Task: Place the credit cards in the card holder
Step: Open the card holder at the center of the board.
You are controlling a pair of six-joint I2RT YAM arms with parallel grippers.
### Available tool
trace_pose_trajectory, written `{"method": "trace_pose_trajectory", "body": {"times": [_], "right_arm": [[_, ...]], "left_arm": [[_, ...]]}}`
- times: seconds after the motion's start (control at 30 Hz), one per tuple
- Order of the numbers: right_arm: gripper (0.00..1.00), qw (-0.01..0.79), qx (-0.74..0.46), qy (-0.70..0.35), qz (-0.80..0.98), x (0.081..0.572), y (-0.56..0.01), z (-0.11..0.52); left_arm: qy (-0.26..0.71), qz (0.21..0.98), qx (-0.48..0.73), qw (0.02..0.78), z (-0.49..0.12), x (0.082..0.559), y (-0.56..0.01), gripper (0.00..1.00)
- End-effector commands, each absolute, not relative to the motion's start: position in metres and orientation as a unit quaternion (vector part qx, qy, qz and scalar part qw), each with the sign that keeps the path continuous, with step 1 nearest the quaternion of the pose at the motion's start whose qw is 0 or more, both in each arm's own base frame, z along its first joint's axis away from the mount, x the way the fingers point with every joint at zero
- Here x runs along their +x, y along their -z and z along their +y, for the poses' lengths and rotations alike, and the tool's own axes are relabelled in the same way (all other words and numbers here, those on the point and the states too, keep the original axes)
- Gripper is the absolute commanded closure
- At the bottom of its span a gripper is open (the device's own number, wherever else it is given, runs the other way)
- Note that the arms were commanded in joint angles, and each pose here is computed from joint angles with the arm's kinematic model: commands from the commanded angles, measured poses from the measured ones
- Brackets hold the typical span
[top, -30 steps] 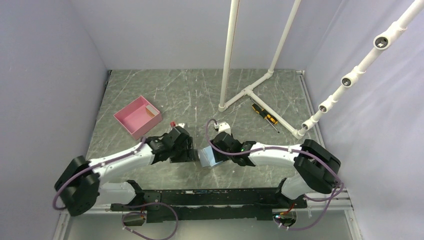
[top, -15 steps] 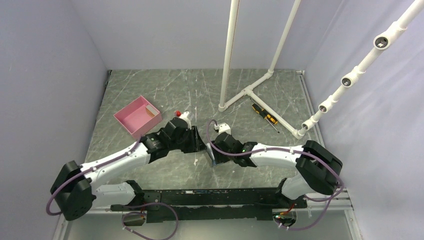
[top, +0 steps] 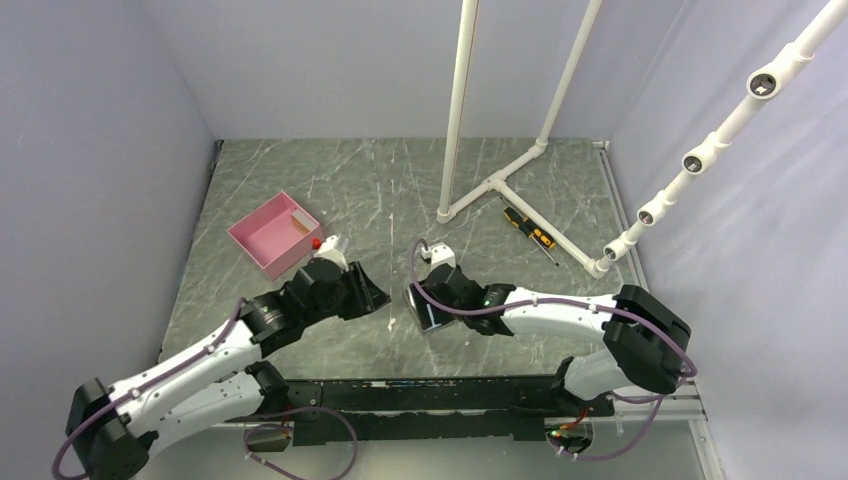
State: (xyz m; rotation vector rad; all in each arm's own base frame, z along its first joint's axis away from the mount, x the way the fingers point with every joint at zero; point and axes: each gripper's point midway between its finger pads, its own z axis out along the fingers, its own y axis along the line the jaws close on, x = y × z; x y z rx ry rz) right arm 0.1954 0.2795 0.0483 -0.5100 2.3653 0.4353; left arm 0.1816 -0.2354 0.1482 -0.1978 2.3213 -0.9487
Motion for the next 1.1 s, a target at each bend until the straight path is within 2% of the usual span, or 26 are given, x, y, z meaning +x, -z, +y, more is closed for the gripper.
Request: {"method": "trace_pose_trajectory", "body": {"times": [0.0,0.13,0.2,0.33,0.47,0.67,0.77,0.93,1.07], "right_arm": [[0.26,0.378,-0.207,-0.162,0.887,0.207,-0.08,0.299],[0.23,0.374,-0.227,-0.175,0.882,0.202,-0.083,0.315],[0.26,0.359,-0.237,-0.197,0.881,0.198,-0.078,0.327],[0.4,0.322,-0.241,-0.254,0.88,0.183,-0.066,0.35],[0.57,0.3,-0.232,-0.31,0.872,0.17,-0.056,0.364],[0.81,0.272,-0.2,-0.352,0.873,0.163,-0.042,0.361],[0.83,0.257,-0.183,-0.371,0.873,0.166,-0.037,0.355],[0.87,0.236,-0.168,-0.394,0.872,0.164,-0.032,0.35],[0.86,0.231,-0.145,-0.416,0.868,0.167,-0.036,0.342]], "left_arm": [[0.335,0.881,-0.111,0.314,-0.21,0.173,-0.142,0.58],[0.33,0.881,-0.122,0.316,-0.196,0.164,-0.139,0.56],[0.329,0.88,-0.126,0.318,-0.192,0.162,-0.139,0.55],[0.337,0.875,-0.122,0.325,-0.191,0.161,-0.149,0.56],[0.356,0.874,-0.097,0.317,-0.208,0.164,-0.162,0.6],[0.396,0.866,-0.08,0.293,-0.248,0.179,-0.158,0.75],[0.408,0.869,-0.074,0.272,-0.269,0.187,-0.141,0.81],[0.397,0.884,-0.055,0.242,-0.294,0.2,-0.11,1.0],[0.366,0.896,-0.079,0.237,-0.286,0.203,-0.082,1.0]]}}
